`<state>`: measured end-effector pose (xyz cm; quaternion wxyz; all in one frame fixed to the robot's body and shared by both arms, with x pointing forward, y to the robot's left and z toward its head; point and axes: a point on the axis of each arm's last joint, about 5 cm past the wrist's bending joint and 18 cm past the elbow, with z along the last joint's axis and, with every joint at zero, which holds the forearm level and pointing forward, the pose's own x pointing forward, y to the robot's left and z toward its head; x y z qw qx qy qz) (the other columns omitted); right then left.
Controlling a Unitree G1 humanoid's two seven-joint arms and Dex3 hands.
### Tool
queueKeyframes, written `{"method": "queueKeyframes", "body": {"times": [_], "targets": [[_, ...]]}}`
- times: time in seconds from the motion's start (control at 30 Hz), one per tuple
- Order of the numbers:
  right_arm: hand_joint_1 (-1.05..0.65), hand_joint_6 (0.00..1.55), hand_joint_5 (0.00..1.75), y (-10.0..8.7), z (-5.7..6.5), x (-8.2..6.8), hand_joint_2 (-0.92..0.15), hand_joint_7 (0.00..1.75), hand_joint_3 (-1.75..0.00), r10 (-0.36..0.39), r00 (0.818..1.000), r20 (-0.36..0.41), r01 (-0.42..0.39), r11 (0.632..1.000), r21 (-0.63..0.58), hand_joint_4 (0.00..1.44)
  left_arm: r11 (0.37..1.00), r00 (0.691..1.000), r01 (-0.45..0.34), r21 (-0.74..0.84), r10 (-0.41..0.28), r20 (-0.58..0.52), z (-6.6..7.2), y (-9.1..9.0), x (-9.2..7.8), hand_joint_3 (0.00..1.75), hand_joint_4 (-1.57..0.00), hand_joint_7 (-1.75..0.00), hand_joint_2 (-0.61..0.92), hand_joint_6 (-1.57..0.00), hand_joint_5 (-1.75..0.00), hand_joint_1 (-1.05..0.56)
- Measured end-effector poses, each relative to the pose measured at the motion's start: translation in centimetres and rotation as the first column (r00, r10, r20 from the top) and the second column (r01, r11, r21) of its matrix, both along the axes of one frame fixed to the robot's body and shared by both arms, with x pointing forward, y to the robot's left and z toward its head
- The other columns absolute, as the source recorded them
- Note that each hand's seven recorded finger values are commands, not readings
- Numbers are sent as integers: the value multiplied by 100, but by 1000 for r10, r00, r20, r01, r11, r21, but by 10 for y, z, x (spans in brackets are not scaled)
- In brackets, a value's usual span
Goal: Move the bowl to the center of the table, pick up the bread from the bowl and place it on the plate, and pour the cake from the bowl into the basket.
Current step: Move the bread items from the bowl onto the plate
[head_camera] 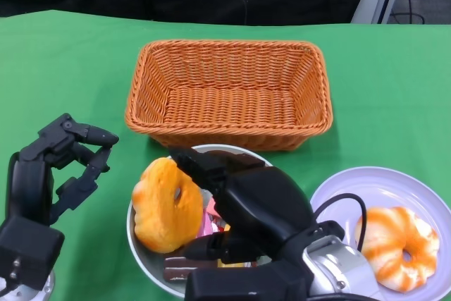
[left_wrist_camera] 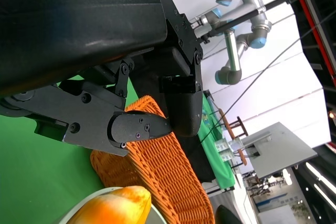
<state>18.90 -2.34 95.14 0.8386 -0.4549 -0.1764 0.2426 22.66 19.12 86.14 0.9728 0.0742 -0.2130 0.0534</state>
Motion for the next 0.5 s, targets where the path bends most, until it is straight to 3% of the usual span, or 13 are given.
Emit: {"method": "queueKeyframes", "body": {"times": [0.5], "targets": [[-94,3,1,24,-16,10,-92,1,-20,18,999,-39,-20,998,-58,18,999,1000,-22,27,22,-5,0,6,1,35,-75,-113,92,-72,-155,-22]]}}
